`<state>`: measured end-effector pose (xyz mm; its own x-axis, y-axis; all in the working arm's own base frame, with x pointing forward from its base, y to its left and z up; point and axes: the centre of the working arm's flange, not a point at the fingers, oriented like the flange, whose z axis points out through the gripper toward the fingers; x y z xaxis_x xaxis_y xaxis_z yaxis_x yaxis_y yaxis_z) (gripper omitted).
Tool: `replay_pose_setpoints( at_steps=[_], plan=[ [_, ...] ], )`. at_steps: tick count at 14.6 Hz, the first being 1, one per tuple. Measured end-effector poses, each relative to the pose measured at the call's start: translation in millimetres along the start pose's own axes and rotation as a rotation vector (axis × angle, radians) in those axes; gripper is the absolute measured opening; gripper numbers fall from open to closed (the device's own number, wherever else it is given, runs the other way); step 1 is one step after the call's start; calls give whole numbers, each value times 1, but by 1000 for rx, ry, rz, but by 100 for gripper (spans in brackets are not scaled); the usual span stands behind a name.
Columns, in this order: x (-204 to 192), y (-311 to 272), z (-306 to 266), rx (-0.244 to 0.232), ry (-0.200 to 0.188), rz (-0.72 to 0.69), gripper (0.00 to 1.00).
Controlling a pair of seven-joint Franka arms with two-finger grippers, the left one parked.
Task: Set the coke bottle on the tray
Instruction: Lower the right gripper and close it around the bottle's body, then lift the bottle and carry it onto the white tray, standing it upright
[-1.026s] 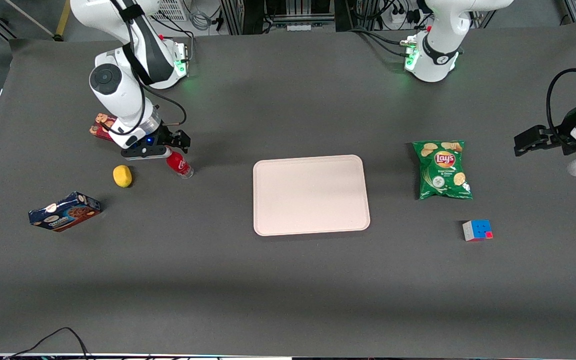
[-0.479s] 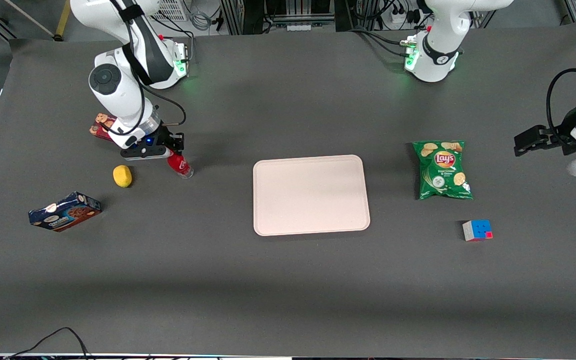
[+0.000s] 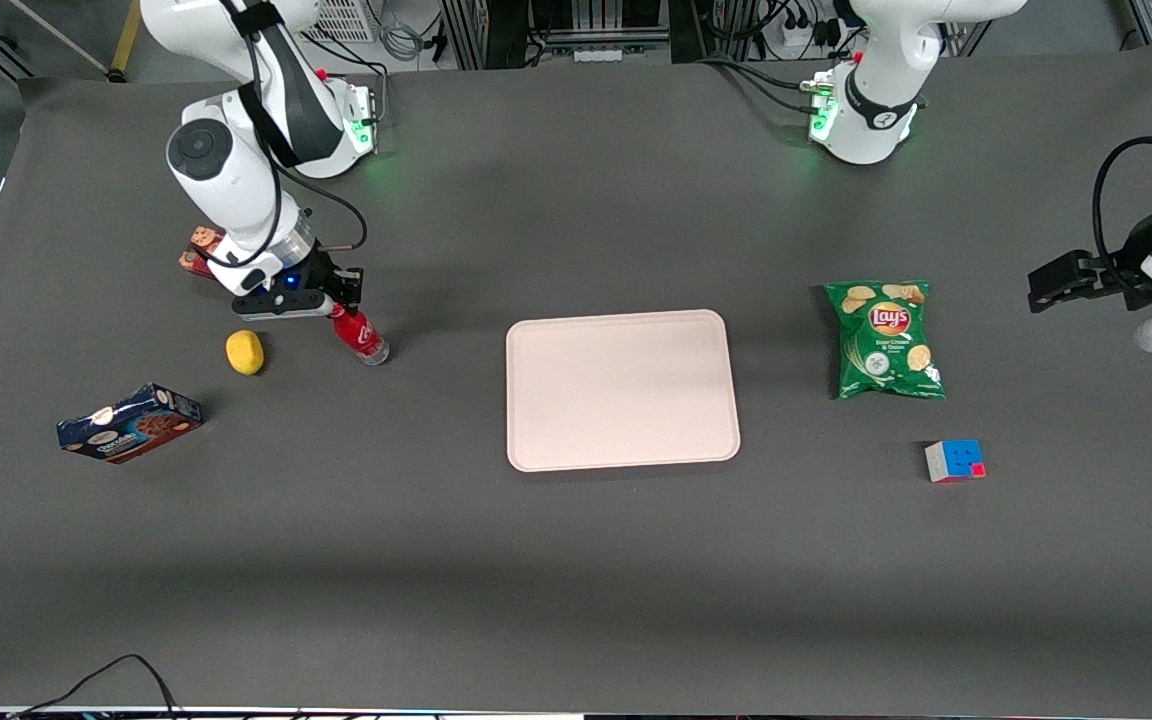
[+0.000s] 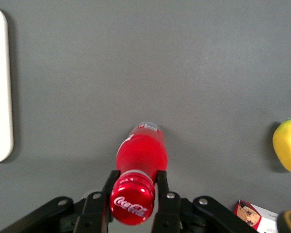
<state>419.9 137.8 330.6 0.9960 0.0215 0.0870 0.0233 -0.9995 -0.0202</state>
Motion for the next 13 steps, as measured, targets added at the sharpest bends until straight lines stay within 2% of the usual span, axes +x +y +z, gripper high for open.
replay_pose_setpoints(
  at_steps=[1,4,5,7,10,13],
  plan=[
    [4,-1,-12,-3,-6,0,35],
    [22,-8,-74,-24,-72,-2,35],
    [30,-11,-99,-26,-77,-3,35],
    [42,-17,-141,-25,-77,-6,35],
    [57,-30,-178,-14,-41,-23,35],
    [86,-45,-202,-6,-46,-35,35]
  ],
)
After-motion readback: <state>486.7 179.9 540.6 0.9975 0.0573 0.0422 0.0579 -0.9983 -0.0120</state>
